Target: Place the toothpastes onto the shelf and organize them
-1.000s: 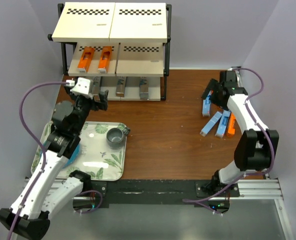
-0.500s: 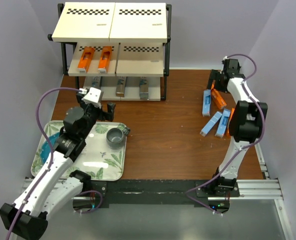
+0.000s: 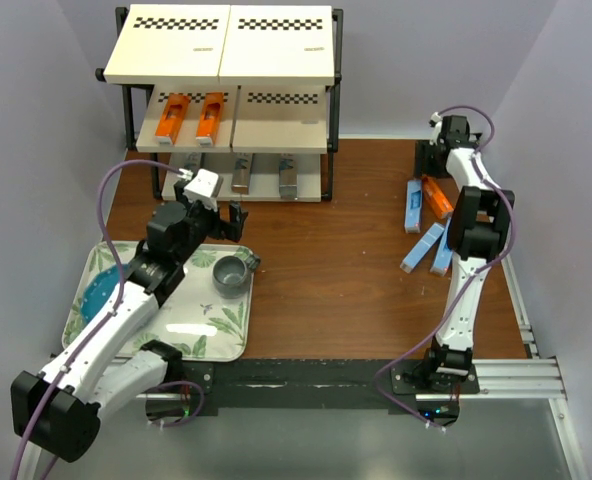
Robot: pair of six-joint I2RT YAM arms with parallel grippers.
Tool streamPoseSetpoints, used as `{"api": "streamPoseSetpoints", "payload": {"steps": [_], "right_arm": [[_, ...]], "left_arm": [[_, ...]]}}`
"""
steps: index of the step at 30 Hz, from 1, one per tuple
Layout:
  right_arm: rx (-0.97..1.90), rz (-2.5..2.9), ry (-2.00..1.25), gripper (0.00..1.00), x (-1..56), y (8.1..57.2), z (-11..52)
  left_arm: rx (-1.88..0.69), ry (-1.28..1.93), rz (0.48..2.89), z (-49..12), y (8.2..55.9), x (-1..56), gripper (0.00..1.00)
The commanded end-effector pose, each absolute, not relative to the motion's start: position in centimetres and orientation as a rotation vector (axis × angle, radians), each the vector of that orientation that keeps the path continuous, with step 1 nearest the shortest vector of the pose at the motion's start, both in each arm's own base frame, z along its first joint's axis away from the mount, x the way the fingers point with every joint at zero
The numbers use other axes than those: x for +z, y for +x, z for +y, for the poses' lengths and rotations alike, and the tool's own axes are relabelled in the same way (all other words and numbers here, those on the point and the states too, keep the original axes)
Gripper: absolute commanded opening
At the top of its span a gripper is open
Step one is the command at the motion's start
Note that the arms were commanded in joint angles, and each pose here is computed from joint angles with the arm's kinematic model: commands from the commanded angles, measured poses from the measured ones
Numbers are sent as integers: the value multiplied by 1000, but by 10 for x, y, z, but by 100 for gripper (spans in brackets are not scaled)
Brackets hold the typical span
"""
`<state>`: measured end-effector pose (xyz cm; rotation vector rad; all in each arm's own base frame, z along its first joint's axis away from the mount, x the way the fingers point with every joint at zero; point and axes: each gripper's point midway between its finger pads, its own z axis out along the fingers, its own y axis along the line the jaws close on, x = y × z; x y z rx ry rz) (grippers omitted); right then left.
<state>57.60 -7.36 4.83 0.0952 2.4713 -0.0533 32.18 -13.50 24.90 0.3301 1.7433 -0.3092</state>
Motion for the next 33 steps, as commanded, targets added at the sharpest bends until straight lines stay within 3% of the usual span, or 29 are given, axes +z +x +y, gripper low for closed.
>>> {"api": "streamPoseSetpoints", "payload": {"steps": [1,8,14,24,33], "right_arm": [[-52,2463,48,64,55,583,-74],[-83,2516,55,52,40,571,-77],[-97,2484,123,32,55,568,-79],[-68,2253,342,30,156,558,-78],[296,2062,681,31,212,504,-32]], "left_arm": [[-380,337,1687,-149,326,272,100],[-427,361,1706,-159,329,264,100],[-451,386,1693,-164,328,265,100],[-572,406,1587,-182,321,284,100],[-771,435,1515,-235,314,298,100]]}}
